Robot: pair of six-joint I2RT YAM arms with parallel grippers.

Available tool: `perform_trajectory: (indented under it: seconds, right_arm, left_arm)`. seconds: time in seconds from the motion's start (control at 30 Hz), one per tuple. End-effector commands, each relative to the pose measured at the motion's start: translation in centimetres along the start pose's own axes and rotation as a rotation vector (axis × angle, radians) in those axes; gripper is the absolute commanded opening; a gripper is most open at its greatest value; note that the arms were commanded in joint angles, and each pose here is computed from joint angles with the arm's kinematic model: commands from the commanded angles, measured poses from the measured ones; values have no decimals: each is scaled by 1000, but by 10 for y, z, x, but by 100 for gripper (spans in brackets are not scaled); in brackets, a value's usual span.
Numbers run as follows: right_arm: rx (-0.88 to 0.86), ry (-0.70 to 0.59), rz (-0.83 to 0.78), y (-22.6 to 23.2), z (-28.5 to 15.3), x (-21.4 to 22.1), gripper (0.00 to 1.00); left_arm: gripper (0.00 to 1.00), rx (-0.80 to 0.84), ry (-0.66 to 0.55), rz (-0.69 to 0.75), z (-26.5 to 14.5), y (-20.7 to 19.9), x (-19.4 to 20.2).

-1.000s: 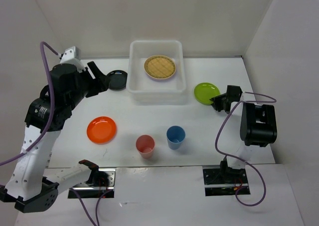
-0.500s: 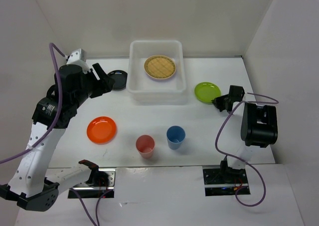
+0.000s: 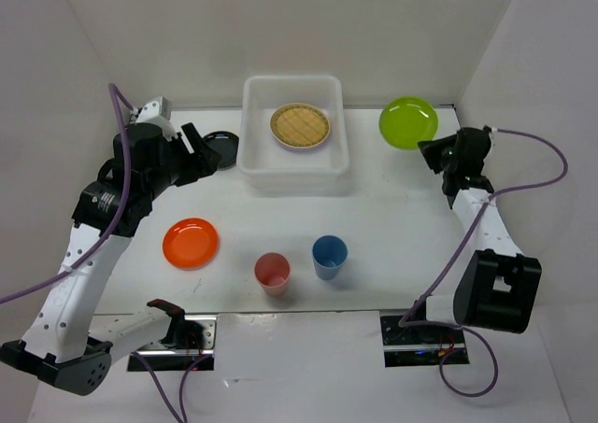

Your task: Place the mixed dishes into the plastic bin

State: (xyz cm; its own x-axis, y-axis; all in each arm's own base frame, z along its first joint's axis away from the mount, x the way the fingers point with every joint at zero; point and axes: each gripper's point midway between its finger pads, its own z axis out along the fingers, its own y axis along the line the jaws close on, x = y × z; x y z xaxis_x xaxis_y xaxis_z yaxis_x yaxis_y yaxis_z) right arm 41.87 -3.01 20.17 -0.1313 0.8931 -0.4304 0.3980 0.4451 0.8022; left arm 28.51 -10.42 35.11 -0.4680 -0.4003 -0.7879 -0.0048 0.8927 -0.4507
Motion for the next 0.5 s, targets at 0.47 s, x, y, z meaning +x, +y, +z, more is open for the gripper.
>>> perform_trajectory:
  seconds: [0.47]
  right_arm:
    - [-421,393,-254,199,35,193,0]
  left_arm:
    - [74,65,-32,-76,-13,-1,-1]
